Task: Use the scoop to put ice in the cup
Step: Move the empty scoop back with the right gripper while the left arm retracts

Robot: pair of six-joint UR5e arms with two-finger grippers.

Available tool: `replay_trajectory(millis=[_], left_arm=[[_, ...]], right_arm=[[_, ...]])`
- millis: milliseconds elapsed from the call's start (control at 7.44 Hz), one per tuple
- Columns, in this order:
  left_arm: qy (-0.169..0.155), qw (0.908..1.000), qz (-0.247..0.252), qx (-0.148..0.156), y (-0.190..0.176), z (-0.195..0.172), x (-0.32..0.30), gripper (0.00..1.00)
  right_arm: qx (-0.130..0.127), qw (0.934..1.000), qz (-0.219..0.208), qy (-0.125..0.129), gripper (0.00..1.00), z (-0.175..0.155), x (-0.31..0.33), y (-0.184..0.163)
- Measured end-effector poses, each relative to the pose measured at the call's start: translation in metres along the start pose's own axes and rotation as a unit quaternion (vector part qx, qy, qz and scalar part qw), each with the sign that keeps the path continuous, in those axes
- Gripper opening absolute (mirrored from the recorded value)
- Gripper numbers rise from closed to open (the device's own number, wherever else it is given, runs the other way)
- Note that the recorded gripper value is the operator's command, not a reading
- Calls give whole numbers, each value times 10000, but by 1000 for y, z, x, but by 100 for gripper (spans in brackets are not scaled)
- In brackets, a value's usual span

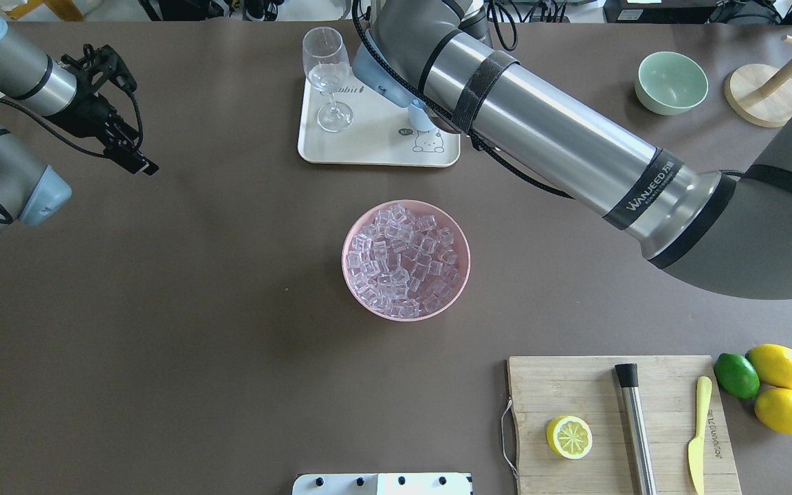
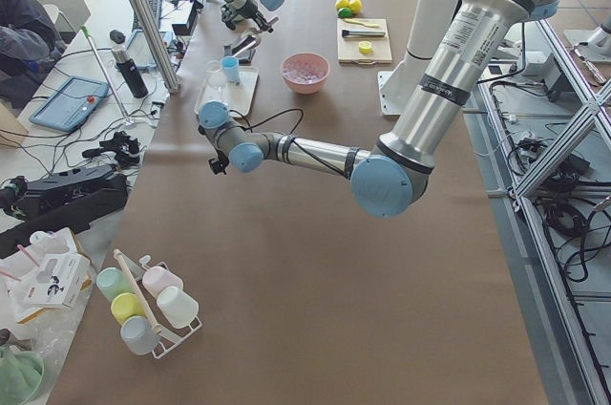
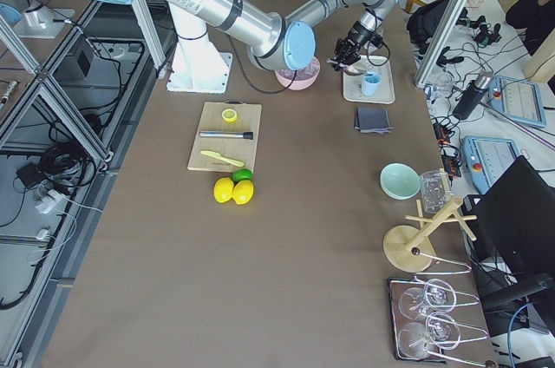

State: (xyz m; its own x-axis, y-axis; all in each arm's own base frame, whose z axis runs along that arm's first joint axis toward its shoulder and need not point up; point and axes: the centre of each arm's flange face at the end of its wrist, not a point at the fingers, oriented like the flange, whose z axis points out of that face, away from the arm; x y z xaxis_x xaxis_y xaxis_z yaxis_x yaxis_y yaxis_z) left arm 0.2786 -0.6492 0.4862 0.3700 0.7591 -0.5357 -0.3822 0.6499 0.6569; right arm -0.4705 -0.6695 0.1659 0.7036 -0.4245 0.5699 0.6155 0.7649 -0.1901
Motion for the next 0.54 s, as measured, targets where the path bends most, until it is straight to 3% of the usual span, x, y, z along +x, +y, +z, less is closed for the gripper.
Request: replay_trajectory(millis=[269,538], left_arm=[[-238,9956,-854,-310,22,-38,-49,98],[-450,9778,-1940,-648,68,-86,-105,98]], right_arm=[[224,9997,56,-40,0,2,28,25],[546,9982,228,-123,0,6,80,78]])
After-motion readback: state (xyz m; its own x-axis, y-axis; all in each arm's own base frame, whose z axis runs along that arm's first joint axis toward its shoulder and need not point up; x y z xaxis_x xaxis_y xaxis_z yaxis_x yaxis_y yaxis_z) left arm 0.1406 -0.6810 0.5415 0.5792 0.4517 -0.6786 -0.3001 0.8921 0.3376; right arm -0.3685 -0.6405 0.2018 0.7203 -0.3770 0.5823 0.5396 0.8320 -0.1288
